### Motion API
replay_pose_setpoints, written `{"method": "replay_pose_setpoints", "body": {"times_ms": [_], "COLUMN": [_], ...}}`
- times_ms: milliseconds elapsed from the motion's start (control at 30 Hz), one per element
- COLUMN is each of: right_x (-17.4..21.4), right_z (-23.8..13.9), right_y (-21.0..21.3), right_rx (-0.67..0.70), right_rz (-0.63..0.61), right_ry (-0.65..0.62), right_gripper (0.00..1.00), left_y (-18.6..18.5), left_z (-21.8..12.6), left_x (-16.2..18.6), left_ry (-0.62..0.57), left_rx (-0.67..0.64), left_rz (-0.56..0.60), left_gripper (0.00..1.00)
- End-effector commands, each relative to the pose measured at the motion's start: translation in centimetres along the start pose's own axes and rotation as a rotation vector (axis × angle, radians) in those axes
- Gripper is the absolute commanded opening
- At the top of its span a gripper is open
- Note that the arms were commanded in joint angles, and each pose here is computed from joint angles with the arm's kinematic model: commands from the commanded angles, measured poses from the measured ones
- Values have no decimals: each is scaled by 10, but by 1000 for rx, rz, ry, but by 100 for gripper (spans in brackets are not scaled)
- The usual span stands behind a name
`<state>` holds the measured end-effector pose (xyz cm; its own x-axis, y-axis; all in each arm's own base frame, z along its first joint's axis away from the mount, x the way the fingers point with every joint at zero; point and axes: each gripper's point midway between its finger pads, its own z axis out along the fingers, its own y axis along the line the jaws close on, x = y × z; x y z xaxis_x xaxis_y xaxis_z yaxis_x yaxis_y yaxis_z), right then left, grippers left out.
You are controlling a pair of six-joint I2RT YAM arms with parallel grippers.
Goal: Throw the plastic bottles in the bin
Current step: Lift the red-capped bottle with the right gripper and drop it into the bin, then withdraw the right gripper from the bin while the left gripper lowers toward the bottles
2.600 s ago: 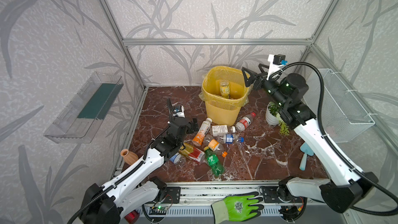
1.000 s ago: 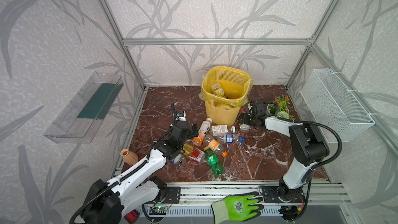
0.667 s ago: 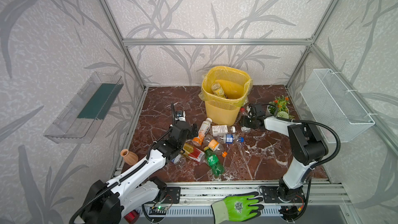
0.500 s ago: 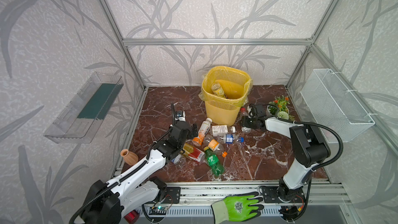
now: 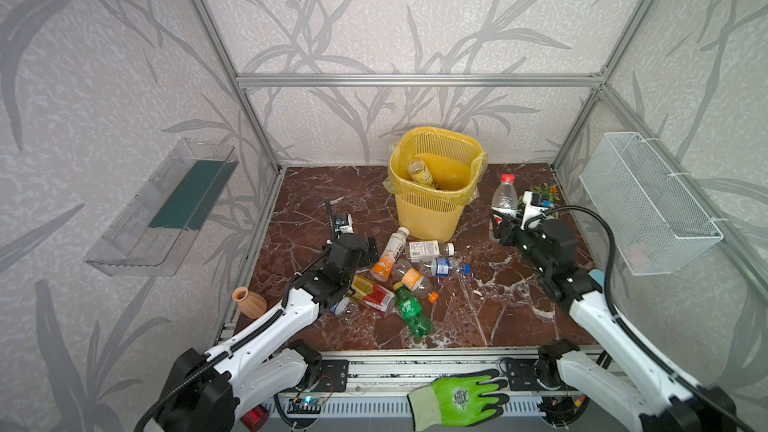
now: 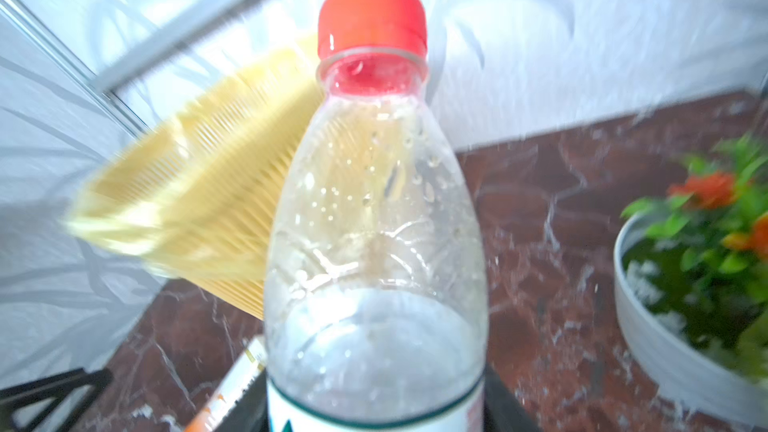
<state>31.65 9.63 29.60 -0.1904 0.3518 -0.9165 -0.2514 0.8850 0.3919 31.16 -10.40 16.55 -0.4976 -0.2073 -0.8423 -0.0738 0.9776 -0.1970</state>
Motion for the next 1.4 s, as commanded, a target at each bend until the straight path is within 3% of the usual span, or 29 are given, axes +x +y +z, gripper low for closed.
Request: {"method": "replay_pose_setpoints", "body": {"times_ms": [0, 100, 233, 333, 433, 500, 533, 600, 700, 900, 1033, 1367], "right_x": [-80, -128, -163, -159, -132, -104, -92, -88, -121, -150, -130, -22], "right_z": [-48, -75, -64, -15, 56, 99, 118, 134, 119, 69, 45, 11], "right_y": [24, 52, 87, 108, 136, 149, 149, 142, 141, 129, 110, 22], "right_rx": [-52, -134, -274, -348, -367, -357, -335, -277, -243, -176, -137, 42], "right_rz": [-55, -85, -75, -55, -79, -104, -115, -130, -167, -203, -200, -119], "right_ry": [-312, -437, -478, -387, -189, -21, 42, 65, -37, -141, -146, 14], "right_gripper": [55, 55, 55, 55, 56, 61, 69, 77, 88, 92, 94, 98], "left_y": [6, 7, 6, 4, 2, 2, 3, 4, 7, 8, 10, 29], "left_z": [-3, -3, -5, -7, -8, -9, -9, -11, -16, -22, -28, -49], "left_x": [-7, -8, -8, -7, -7, -6, -6, -6, -7, -11, -13, 25], "left_ry": [-26, -25, -22, -18, -8, -3, 0, 4, -5, -29, -30, 123], "left_rx": [-12, -5, 6, 24, 35, 34, 28, 25, 27, 33, 34, -65], "left_rz": [-45, -61, -77, -83, -82, -80, -80, -72, -68, -91, -111, -348], "left_gripper": [99, 99, 99, 99, 99, 99, 99, 99, 99, 99, 99, 97]}}
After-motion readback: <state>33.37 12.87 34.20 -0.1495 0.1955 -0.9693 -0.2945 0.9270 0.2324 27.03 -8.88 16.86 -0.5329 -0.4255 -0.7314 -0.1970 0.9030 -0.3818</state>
